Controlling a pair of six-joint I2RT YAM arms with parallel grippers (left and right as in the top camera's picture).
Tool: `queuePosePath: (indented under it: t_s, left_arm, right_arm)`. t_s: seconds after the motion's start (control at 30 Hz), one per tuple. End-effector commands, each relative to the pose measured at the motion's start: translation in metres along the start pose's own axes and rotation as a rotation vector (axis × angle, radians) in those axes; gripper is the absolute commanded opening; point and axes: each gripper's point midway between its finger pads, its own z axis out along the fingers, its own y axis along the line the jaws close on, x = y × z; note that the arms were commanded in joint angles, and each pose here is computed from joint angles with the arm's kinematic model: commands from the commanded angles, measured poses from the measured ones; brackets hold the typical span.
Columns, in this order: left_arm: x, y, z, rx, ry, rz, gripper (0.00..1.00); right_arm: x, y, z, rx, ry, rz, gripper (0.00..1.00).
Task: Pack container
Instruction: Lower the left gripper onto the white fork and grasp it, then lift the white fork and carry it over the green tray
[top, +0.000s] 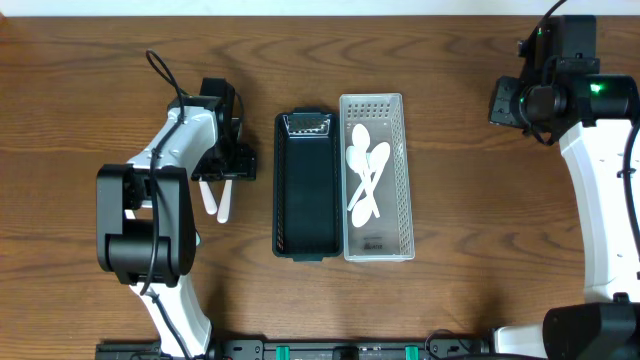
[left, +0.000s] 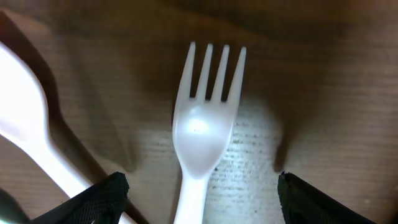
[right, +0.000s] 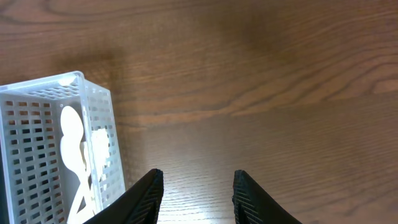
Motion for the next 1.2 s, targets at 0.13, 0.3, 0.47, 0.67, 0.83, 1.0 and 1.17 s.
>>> queuePosePath:
  t_s: [0.13,0.3,0.47,0.67,0.83,1.0,1.17]
  left_arm:
    - [0.001,-0.001,0.006,0.007,0.007,0.009,0.80]
    - [0.008,0.000,0.011,0.005,0.028,0.009,0.80]
    - [0.014,0.000,0.016,0.004,0.046,0.009,0.80]
    - [0.020,0.001,0.020,0.002,0.063,0.009,0.80]
    - [0.019,0.001,0.020,0.002,0.059,0.009,0.57]
    - [0.020,0.001,0.020,0.002,0.062,0.009,0.37]
    - [0.020,0.001,0.020,0.001,0.064,0.009,0.24]
  right_arm:
    - [0.001,-0.007,0.002,0.024,0.007,0.010,0.40]
    - [0.001,-0.007,0.002,0.024,0.007,0.010,0.39]
    - [0.002,-0.007,0.002,0.024,0.007,0.010,0.40]
    - [0.002,-0.007,0.002,0.024,0.008,0.010,0.40]
    - [0.003,-0.007,0.002,0.025,0.014,0.010,0.40]
    - [0.003,-0.007,0.002,0.025,0.014,0.010,0.40]
    - [0.003,-0.007,0.002,0.025,0.014,0.010,0.40]
